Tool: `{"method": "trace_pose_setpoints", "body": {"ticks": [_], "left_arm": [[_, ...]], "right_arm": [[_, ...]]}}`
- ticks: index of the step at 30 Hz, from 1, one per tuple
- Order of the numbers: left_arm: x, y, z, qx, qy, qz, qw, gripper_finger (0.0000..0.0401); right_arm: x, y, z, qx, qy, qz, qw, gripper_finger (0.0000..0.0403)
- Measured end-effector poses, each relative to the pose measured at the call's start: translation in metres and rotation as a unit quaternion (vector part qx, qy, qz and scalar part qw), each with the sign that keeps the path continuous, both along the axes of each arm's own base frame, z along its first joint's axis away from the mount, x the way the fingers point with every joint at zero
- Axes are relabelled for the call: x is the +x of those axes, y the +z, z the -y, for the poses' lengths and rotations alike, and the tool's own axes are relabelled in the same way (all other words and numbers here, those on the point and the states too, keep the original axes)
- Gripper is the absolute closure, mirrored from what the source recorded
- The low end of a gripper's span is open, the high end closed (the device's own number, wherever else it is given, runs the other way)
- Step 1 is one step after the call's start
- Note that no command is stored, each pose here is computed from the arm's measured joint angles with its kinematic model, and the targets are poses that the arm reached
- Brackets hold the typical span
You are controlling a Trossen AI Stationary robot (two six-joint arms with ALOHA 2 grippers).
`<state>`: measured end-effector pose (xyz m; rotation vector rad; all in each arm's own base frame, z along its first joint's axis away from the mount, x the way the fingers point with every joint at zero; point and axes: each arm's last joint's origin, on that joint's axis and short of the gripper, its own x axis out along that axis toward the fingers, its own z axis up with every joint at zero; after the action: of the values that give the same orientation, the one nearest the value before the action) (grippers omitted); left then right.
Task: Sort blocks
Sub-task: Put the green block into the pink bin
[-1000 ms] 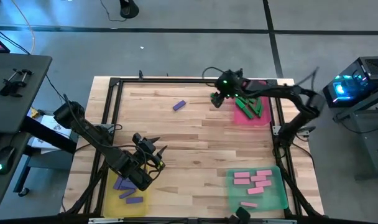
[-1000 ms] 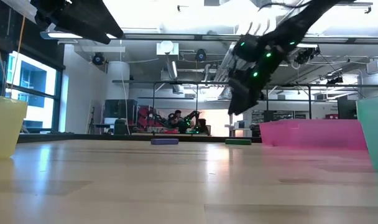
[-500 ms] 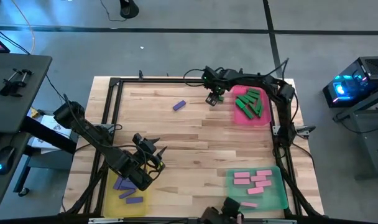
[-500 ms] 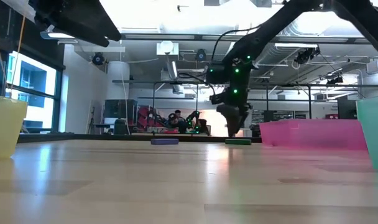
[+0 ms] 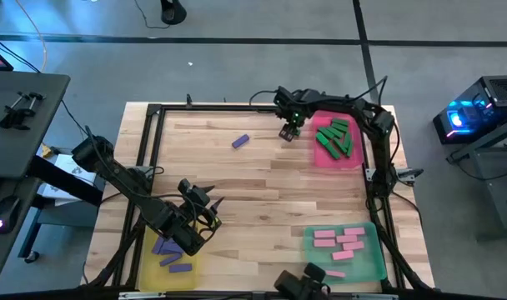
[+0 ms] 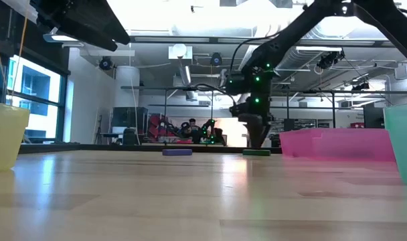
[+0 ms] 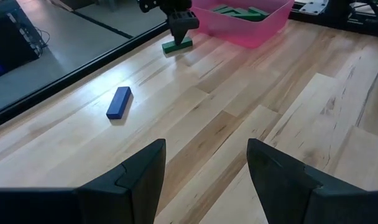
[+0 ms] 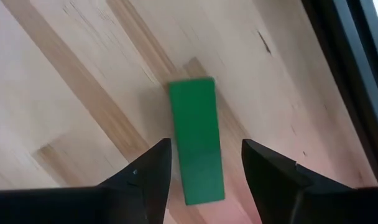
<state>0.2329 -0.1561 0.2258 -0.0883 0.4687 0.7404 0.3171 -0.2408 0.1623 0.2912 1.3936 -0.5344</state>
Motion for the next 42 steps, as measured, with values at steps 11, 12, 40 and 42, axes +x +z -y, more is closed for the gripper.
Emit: {"method": "trace_pose_setpoints", "body": {"ticks": [11,12,40,42], "left_arm": [[0.001,0.0,0.001,-0.005,-0.001,0.006,1.0,0.019],[0.0,0.0,0.002,-0.006,-0.002,0.007,1.0,0.019],[-0.003,0.0,0.007,-0.008,-0.013,0.009,1.0,0.019],[-0.003,0.0,0.007,-0.008,-0.013,0.009,1.0,0.019]], "right_arm": [[-0.004,-0.002,-0.003,0.042,0.019,0.002,0.999,0.024],[-0.004,-0.004,-0.004,0.052,0.025,0.011,0.998,0.024],[0.022,0.006,-0.042,0.084,0.047,-0.002,0.995,0.0241],[0.022,0.006,-0.042,0.075,0.045,-0.002,0.996,0.0241]]}}
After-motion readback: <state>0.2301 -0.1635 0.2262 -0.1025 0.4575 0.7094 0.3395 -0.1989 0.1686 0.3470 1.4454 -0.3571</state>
